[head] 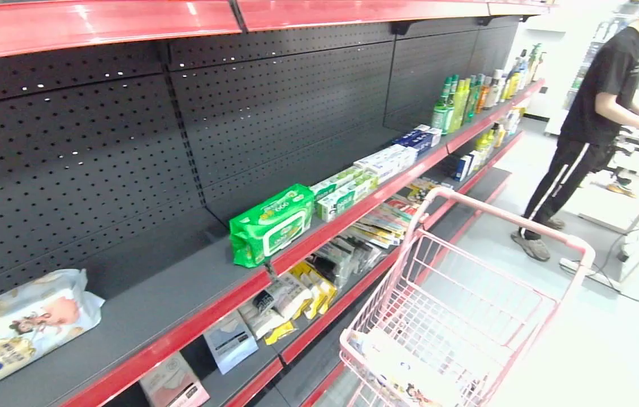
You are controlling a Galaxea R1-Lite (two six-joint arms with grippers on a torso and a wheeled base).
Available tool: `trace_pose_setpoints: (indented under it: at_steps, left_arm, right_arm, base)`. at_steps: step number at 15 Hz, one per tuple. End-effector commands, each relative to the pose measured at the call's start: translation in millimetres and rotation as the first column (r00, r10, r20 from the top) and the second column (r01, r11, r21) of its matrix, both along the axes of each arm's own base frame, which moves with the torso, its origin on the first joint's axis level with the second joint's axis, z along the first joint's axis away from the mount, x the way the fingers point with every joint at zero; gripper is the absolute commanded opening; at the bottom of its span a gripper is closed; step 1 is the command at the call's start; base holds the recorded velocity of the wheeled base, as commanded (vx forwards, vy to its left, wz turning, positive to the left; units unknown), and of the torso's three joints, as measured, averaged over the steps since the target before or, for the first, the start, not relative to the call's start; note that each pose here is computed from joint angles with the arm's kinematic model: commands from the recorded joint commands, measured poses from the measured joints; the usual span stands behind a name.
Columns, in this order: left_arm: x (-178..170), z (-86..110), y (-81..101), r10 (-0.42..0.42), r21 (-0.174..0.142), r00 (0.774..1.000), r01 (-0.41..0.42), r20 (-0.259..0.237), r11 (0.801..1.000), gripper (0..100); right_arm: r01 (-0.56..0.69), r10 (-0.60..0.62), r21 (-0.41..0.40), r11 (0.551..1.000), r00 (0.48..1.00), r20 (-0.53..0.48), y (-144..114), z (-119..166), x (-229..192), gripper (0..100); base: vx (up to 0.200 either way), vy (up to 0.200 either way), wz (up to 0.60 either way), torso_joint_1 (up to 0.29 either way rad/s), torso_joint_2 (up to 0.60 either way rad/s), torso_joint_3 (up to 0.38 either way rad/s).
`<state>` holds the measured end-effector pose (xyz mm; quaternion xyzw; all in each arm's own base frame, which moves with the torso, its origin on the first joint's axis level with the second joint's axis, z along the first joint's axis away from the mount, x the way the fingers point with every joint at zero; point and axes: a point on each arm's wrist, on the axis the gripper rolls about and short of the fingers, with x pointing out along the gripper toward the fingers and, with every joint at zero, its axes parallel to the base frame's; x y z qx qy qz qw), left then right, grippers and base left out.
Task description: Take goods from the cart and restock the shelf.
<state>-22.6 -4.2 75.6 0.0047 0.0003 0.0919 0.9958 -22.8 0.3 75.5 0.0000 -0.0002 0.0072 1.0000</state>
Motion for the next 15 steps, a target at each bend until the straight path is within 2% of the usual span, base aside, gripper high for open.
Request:
trace_pose_setpoints:
  at_steps: [1, 2, 7, 8, 9, 10, 11, 12, 13, 14, 15]
  left_arm:
    - [0.1, 0.0, 0.0, 0.000, 0.000, 1.000, 0.000, -0.002, 1.000, 100]
    - [0.1, 0.0, 0.0, 0.000, 0.000, 1.000, 0.000, -0.002, 1.000, 100]
    - [0.1, 0.0, 0.0, 0.000, 0.000, 1.000, 0.000, -0.002, 1.000, 100]
    - [0.1, 0.0, 0.0, 0.000, -0.002, 1.000, 0.000, -0.001, 1.000, 100]
    - [0.1, 0.0, 0.0, 0.000, -0.002, 1.000, 0.000, -0.001, 1.000, 100]
    - [0.1, 0.0, 0.0, 0.000, 0.000, 1.000, 0.000, -0.002, 1.000, 100]
    - [0.1, 0.0, 0.0, 0.000, -0.002, 1.000, 0.000, -0.001, 1.000, 100]
    - [0.1, 0.0, 0.0, 0.000, 0.000, 1.000, 0.000, -0.002, 1.000, 100]
    - [0.1, 0.0, 0.0, 0.000, 0.000, 1.000, 0.000, -0.002, 1.000, 100]
    - [0.1, 0.0, 0.0, 0.000, 0.000, 1.000, 0.000, -0.002, 1.000, 100]
    - [0.1, 0.0, 0.0, 0.000, 0.000, 1.000, 0.000, -0.002, 1.000, 100]
  right_arm:
    - [-0.001, 0.001, 0.000, 1.000, 1.000, 0.001, 0.0, 0.2, 0.0, 100]
    - [-0.001, 0.001, 0.000, 1.000, 1.000, 0.001, 0.0, 0.2, 0.0, 100]
    - [-0.022, 0.022, -0.008, 1.000, 1.000, 0.003, 0.4, 3.3, 0.2, 100]
    - [-0.100, 0.100, 0.025, 0.995, 0.995, -0.001, 1.2, 53.4, 6.2, 100]
    - [-0.096, 0.099, 0.118, 0.988, 0.995, -0.020, 1.8, 116.7, 30.1, 100]
    - [-0.078, 0.080, 0.238, 0.968, 0.997, 0.002, 2.6, 195.7, 72.7, 100]
    - [-0.059, 0.078, 0.195, 0.979, 0.993, -0.090, 4.1, 206.0, 115.1, 100]
    - [-0.053, 0.074, 0.157, 0.986, 0.988, -0.134, 4.1, 201.4, 127.2, 100]
    - [-0.095, 0.086, -0.008, 0.995, 0.930, -0.357, 6.5, 161.8, 178.7, 100]
    - [-0.124, 0.102, -0.010, 0.992, 0.858, -0.503, 12.5, 130.1, 220.6, 100]
    - [-0.185, 0.139, -0.012, 0.983, 0.781, -0.608, 28.0, 103.3, 243.8, 100]
  base:
    - [0.000, 0.000, -0.60, 0.002, 0.00, -0.002]
    - [0.000, 0.000, -0.60, -0.002, 0.00, 0.002]
    - [0.000, 0.000, 0.00, 0.000, 0.00, 0.000]
    - [0.000, 0.000, 0.00, 0.000, 0.00, 0.000]
    - [0.000, 0.000, 0.00, 0.000, 0.00, 0.000]
    - [0.000, 0.000, 0.00, 0.000, 0.00, 0.000]
    - [0.000, 0.000, 0.00, 0.000, 0.00, 0.000]
    - [0.000, 0.000, 0.00, 0.000, 0.00, 0.000]
    - [0.000, 0.000, 0.00, 0.000, 0.00, 0.000]
    - [0.000, 0.000, 0.00, 0.000, 0.00, 0.000]
    - [0.000, 0.000, 0.00, 0.000, 0.00, 0.000]
